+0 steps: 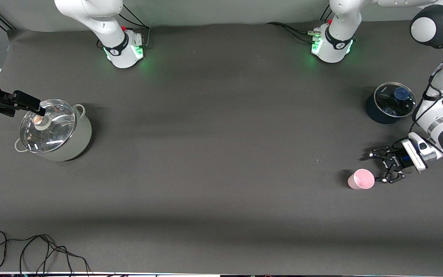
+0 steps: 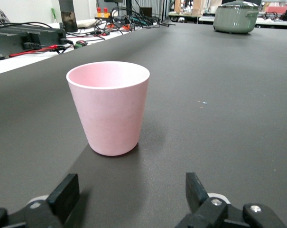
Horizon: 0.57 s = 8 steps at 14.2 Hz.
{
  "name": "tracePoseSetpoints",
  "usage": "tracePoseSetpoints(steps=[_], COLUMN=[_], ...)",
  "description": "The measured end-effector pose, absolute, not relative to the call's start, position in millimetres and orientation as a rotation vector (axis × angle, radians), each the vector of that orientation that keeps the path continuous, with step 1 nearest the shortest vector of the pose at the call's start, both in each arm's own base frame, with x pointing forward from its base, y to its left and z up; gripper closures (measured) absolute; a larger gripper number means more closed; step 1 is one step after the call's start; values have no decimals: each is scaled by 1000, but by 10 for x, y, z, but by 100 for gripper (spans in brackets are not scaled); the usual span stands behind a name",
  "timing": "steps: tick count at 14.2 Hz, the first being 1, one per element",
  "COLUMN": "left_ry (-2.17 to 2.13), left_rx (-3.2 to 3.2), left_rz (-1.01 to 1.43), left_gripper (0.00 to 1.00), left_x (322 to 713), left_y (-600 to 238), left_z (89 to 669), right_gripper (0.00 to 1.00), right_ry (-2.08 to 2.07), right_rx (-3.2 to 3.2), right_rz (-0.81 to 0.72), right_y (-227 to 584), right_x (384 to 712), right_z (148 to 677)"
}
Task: Transfer pink cup from left to right arm
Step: 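Lower the open left gripper around the pink cup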
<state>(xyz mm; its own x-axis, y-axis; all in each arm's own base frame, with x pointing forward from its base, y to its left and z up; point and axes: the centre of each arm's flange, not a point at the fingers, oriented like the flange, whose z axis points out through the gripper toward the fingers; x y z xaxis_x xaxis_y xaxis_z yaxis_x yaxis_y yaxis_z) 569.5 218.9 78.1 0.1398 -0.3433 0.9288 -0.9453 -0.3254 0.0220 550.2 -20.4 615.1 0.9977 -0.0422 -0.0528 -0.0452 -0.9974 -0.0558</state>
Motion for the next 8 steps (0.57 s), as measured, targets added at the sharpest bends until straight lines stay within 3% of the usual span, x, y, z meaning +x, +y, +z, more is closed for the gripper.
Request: tracePoseSetpoints(steps=[8], left_ry=[-1182], left_rx=[1727], left_rz=[1253], left_gripper=[0], left_x=[5832], left_y=[1935], left_z=[796], right_gripper=[0], right_ry=[67], right_rx=[-3083], right_rz=[79], right_y=[-204], right_x=[5502], right_z=[6153])
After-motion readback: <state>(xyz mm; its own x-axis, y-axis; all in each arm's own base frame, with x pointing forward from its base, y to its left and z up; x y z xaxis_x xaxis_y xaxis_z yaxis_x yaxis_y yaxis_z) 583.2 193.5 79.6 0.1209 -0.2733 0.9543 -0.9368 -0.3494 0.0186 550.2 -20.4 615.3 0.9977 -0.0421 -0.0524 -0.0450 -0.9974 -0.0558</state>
